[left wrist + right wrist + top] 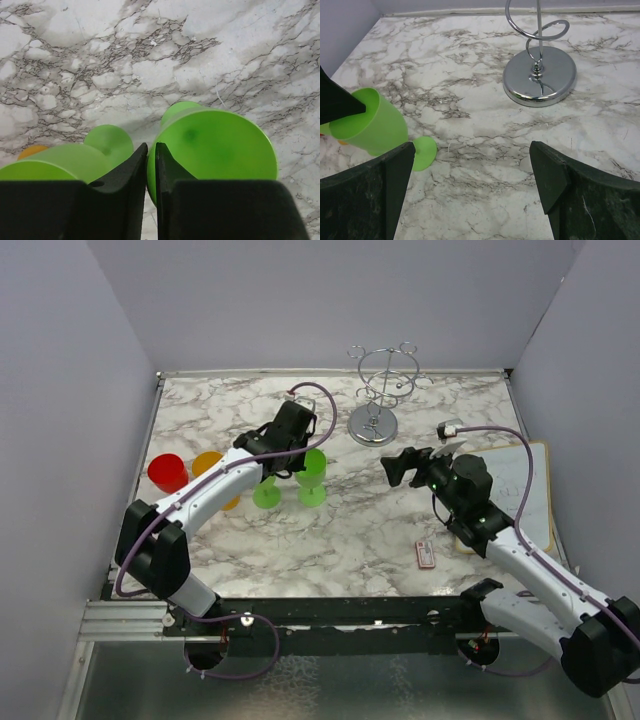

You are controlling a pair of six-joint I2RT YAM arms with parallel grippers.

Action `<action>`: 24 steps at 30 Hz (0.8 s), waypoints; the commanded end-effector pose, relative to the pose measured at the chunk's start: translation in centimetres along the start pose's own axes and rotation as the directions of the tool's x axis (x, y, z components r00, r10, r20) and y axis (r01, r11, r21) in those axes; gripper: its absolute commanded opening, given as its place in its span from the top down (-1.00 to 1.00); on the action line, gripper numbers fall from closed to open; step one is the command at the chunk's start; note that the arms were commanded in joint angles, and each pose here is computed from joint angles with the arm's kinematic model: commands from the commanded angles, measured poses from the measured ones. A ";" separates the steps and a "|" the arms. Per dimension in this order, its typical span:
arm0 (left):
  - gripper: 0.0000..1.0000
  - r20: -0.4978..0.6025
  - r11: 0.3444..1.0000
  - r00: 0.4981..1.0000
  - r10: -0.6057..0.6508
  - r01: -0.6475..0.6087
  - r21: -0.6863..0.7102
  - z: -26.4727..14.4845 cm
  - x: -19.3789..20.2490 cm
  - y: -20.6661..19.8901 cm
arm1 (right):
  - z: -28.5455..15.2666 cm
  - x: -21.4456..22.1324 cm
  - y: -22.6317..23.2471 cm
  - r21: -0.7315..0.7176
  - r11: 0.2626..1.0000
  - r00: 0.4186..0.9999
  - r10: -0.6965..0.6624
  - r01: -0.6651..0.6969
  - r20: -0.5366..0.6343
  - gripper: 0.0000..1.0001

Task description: Take the wine glass off the wine glass rack

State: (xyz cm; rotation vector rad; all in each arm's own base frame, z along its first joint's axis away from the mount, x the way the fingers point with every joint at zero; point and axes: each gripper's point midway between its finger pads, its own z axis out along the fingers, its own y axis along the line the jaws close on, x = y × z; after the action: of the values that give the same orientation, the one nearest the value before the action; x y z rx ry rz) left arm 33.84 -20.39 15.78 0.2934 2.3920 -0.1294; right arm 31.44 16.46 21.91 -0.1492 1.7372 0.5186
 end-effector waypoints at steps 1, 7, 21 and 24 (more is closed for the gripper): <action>0.65 0.037 0.999 0.999 0.013 -0.012 -0.033 -0.3 -0.6 0.7 | -0.2 -2.0 0.7 -0.024 1.000 1.000 -0.006 0.007 0.028 -0.99; 0.40 0.067 0.999 0.998 0.016 -0.014 -0.033 -1.6 -1.8 1.0 | -0.3 -2.6 1.0 -0.032 0.999 1.000 -0.006 0.007 0.026 -0.99; -0.23 0.322 0.995 0.946 0.030 0.004 -0.105 -12.1 -10.1 4.5 | -2.1 -8.8 -0.4 0.120 0.991 0.994 -0.068 0.058 0.086 -0.99; -0.35 0.446 0.993 0.895 0.017 0.037 -0.112 -16.7 -13.2 5.7 | -2.8 -11.3 -0.4 0.150 0.988 0.993 -0.063 0.047 0.099 -0.99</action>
State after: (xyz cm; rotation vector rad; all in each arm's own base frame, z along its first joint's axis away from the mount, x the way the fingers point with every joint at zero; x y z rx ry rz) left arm 34.64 -17.37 29.62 0.2406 2.1034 -0.1027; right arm 31.83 14.87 29.89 -0.1257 1.6670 0.4294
